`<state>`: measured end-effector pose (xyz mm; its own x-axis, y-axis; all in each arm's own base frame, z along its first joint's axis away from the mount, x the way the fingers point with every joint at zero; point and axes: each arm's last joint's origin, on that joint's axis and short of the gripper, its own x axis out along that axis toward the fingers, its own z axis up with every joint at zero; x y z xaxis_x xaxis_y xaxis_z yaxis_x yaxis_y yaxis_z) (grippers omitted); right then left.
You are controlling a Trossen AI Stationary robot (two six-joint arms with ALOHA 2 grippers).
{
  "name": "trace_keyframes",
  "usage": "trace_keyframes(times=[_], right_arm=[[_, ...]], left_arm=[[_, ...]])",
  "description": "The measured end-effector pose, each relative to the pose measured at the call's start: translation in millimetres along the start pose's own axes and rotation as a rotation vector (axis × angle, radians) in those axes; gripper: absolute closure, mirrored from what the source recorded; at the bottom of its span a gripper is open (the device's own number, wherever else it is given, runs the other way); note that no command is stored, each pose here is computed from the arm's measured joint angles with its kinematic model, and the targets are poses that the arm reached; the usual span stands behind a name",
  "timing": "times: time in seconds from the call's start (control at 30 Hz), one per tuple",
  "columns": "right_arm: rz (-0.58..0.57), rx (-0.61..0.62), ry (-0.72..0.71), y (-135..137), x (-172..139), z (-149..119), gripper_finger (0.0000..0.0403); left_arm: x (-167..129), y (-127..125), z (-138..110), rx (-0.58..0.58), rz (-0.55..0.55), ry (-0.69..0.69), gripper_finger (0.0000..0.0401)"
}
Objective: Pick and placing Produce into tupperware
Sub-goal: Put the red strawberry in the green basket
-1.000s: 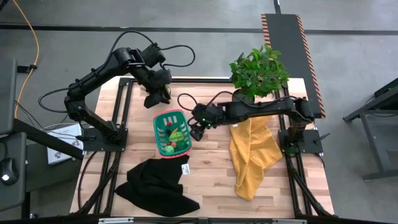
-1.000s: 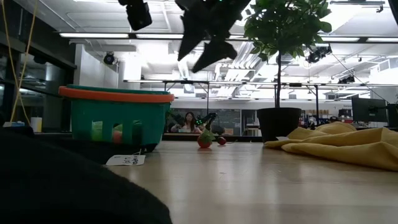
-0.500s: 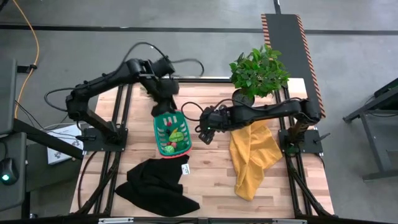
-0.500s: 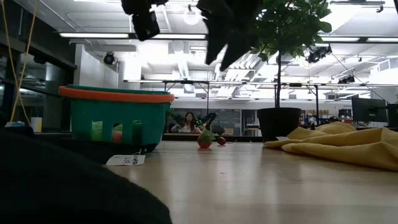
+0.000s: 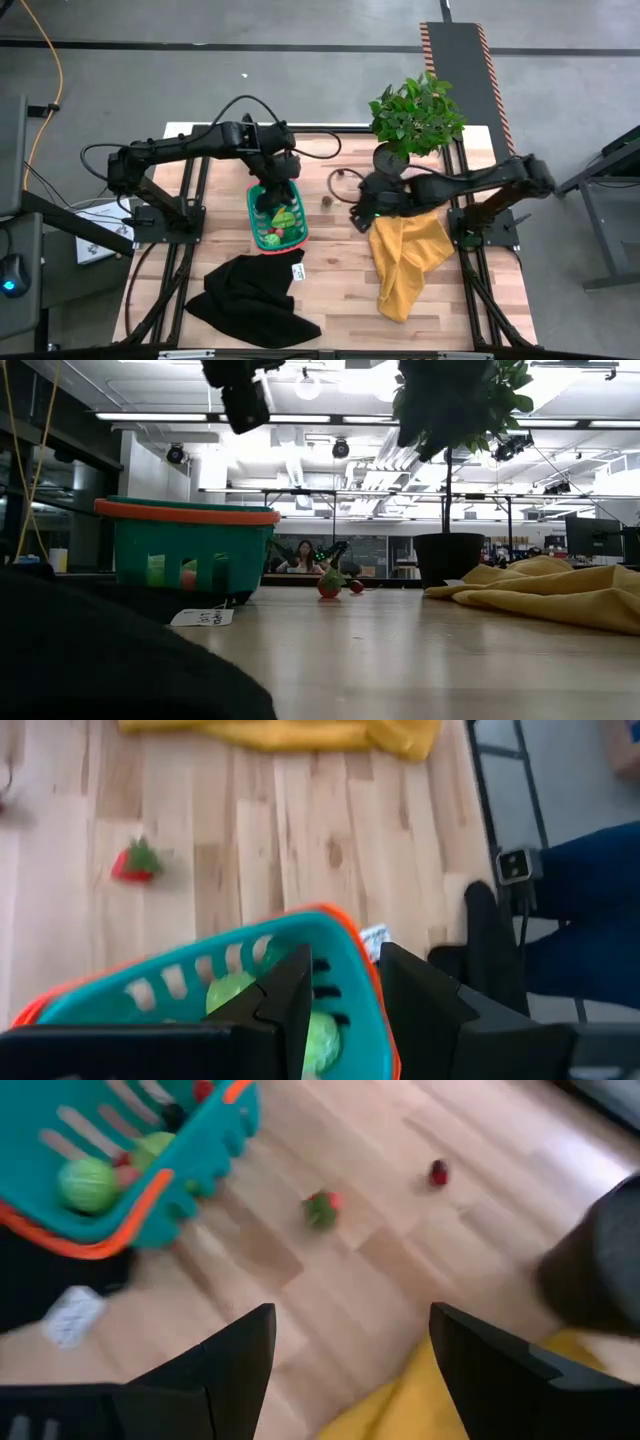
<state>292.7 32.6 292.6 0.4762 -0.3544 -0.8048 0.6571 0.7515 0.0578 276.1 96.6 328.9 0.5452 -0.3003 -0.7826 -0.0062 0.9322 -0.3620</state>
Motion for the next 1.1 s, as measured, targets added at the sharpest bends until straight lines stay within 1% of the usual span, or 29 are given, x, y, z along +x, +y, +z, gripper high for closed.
trace_keyframes(times=[0.13, 0.23, 0.37, 0.53, 0.67, 0.8, 0.87, 0.97, 1.1], right_arm=[[0.123, 0.095, -0.026, -9.1, -1.7, -22.1, 0.0149], [0.173, 0.119, -0.018, -10.3, 1.8, -34.6, 0.0149], [0.163, 0.106, 0.003, -11.0, 5.8, -45.1, 0.0149], [0.167, 0.077, -0.017, -12.3, 16.2, -51.7, 0.0149], [0.191, 0.113, -0.044, -16.6, 30.8, -54.9, 0.0149], [0.198, 0.152, -0.073, -21.8, 42.6, -54.5, 0.0149], [0.188, 0.148, -0.074, -24.7, 47.4, -53.1, 0.0149], [0.146, 0.144, -0.046, -29.5, 58.6, -51.8, 0.0149], [0.091, 0.111, -0.009, -34.5, 73.6, -51.7, 0.0149]], left_arm=[[4.1, -7.5, 10.3, 0.004, -0.004, -0.079, 0.0291], [6.5, -12.8, 16.6, 0.010, 0.000, -0.126, 0.0290], [6.9, -13.7, 19.8, -0.012, 0.021, -0.155, 0.0290], [6.1, -12.0, 21.1, -0.038, 0.040, -0.169, 0.0290], [6.2, -11.2, 21.0, -0.051, 0.073, -0.170, 0.0290], [5.9, -11.3, 22.9, -0.151, 0.065, -0.191, 0.0290], [5.7, -10.7, 23.6, -0.184, 0.080, -0.202, 0.0290], [5.6, -12.4, 26.0, -0.172, 0.129, -0.229, 0.0290], [6.3, -28.3, 31.5, -0.111, 0.212, -0.299, 0.0290]])
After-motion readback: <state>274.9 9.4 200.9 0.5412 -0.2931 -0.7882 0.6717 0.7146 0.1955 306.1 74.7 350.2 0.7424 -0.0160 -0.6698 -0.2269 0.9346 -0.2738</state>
